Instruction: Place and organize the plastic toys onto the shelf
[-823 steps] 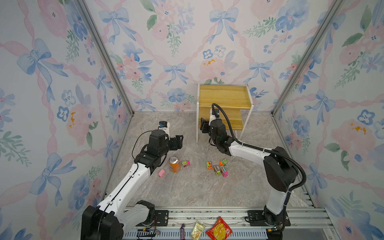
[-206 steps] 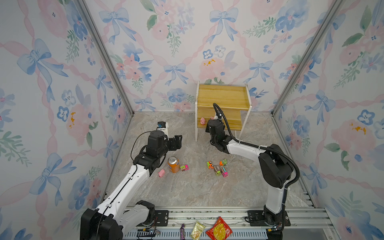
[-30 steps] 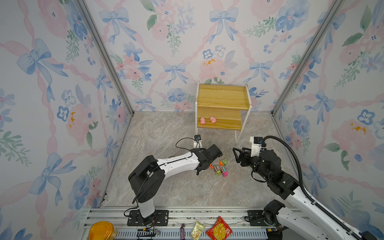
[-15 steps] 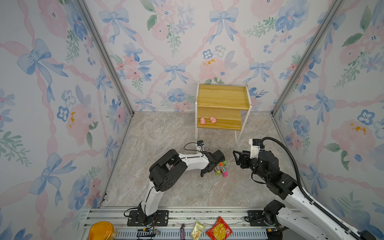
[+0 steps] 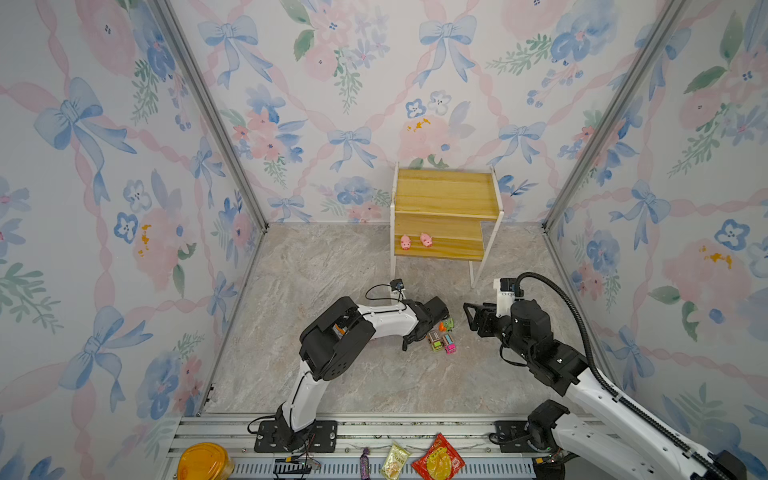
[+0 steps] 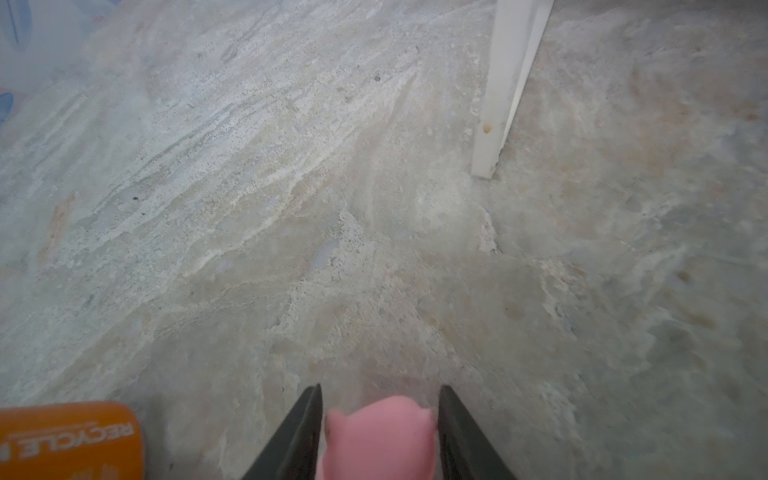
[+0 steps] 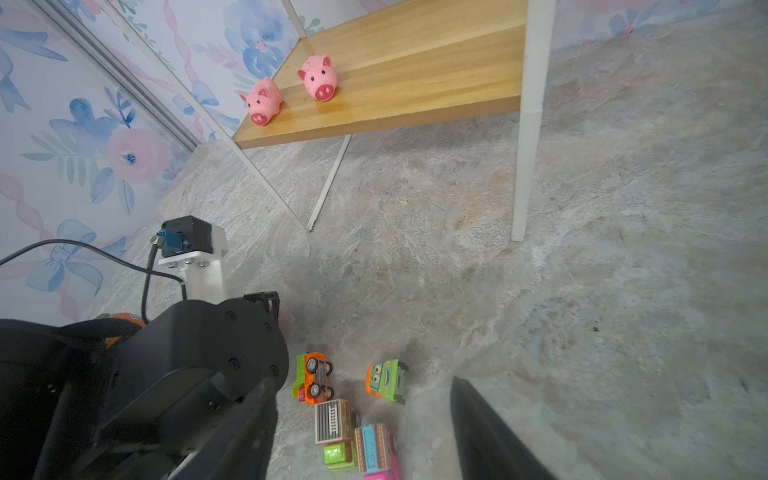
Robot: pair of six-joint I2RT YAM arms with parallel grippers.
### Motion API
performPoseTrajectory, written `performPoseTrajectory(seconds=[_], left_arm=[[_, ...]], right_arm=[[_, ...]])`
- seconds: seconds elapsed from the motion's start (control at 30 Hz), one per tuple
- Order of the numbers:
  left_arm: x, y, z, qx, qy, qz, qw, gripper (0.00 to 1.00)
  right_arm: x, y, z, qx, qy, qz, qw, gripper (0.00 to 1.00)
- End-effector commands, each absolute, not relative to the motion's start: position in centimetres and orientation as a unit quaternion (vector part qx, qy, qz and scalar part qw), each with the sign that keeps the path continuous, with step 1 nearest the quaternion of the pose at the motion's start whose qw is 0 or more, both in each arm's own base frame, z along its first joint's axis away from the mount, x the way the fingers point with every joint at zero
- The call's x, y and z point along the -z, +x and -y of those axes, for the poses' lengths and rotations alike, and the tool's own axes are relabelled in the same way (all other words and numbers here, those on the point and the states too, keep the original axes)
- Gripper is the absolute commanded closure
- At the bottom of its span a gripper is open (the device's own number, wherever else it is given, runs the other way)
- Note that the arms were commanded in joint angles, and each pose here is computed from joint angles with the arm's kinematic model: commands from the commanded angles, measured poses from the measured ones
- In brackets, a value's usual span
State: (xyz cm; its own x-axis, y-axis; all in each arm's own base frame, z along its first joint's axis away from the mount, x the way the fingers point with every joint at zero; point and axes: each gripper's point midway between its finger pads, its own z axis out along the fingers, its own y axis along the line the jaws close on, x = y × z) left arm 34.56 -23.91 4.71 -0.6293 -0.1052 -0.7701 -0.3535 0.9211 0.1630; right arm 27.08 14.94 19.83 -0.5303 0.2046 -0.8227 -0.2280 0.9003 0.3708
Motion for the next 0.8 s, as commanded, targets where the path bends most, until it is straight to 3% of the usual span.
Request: performPoseTrajectory(seconds=[0.0, 0.13, 0.43, 0.67, 0.77], left_arm=[[-3.9, 33.9, 23.9, -0.15, -0.134, -0.893, 0.404, 0.5], [-4.0, 33.7, 24.3, -0.141, -0.132, -0.897, 0.398, 0.48], [-6.3, 33.3, 25.1, -0.098, -0.131, -0.908, 0.386, 0.32], [-11.0, 33.5, 25.6, -0.042, -0.105, -0.913, 0.392, 0.09], [-12.7, 33.9, 25.3, -0.001, -0.091, -0.922, 0.377, 0.04]], right_arm=[[-19.9, 27.4, -14.8, -0.221, -0.005, -0.842, 0.491, 0.32], [-19.8, 27.4, -14.9, -0.223, -0.007, -0.843, 0.49, 0.32], [-19.7, 27.4, -14.9, -0.22, -0.009, -0.844, 0.489, 0.32], [-20.4, 27.3, -15.7, -0.215, -0.028, -0.84, 0.497, 0.32], [-20.9, 27.2, -16.3, -0.208, -0.039, -0.838, 0.502, 0.31]])
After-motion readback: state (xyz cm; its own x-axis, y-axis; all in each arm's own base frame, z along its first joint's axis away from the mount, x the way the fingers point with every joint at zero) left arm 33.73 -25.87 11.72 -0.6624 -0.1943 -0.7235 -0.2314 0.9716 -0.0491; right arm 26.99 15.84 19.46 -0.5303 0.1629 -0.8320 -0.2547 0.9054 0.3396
